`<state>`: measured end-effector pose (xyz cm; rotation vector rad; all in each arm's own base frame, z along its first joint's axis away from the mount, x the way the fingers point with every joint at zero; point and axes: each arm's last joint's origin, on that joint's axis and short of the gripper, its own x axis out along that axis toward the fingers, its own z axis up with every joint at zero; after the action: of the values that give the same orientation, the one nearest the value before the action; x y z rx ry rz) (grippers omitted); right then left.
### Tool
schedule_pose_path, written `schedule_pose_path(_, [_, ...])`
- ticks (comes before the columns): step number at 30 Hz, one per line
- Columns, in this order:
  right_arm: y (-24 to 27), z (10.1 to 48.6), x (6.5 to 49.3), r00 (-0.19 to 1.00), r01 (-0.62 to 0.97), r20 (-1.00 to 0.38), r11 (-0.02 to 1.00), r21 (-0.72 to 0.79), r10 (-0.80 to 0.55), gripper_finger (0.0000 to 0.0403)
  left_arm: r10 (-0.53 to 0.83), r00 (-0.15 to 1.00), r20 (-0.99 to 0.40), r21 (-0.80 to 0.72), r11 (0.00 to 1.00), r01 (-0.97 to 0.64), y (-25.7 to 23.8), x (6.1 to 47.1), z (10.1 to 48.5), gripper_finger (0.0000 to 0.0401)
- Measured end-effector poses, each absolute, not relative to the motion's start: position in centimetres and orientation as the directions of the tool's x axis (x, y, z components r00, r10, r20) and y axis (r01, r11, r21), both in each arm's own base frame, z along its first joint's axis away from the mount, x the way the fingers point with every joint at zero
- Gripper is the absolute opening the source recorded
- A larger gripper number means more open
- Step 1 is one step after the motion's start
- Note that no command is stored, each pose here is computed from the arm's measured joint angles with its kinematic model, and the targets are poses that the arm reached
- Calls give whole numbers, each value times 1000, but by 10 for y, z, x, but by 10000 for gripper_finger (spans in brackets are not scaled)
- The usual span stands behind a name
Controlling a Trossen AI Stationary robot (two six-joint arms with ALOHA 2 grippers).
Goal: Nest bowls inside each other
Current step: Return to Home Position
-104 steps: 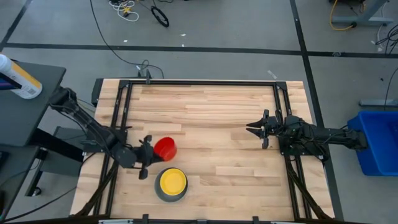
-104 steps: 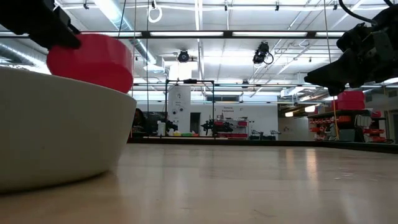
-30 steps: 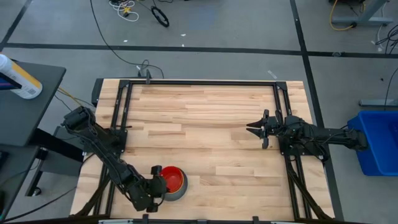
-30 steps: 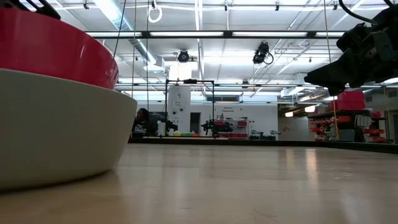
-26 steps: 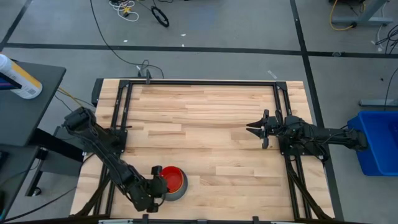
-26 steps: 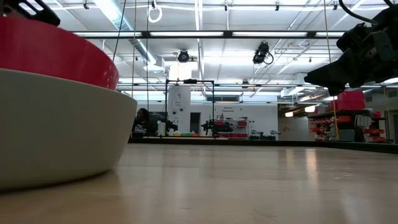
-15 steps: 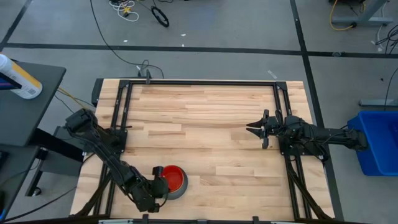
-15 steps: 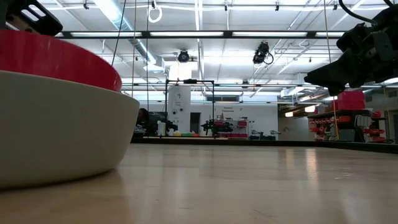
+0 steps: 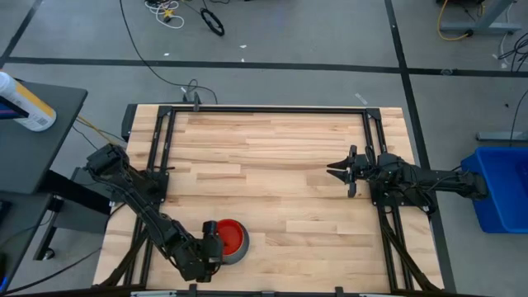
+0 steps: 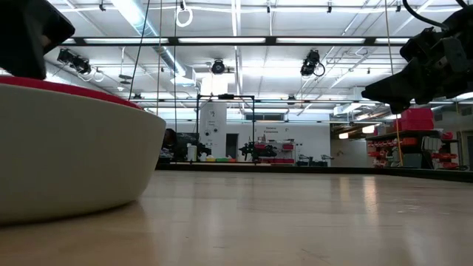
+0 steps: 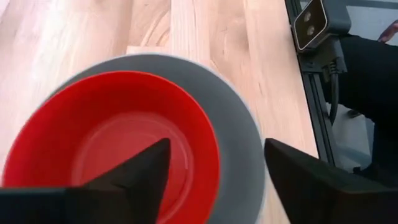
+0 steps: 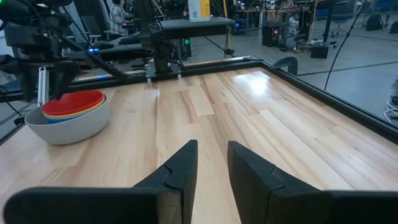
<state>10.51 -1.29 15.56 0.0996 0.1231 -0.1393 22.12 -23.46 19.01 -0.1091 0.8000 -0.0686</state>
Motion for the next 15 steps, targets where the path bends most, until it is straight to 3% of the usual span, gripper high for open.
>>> schedule_pose_path(6, [-13,156,105,983,144,-129,985,90,-132,96,-9,755,-656,-20,1000,-5,-231,222,195,300])
schedule_pose_path(15, [-13,156,105,983,144,-129,985,90,-132,96,240,851,-467,258,958,-128,-210,206,231,271])
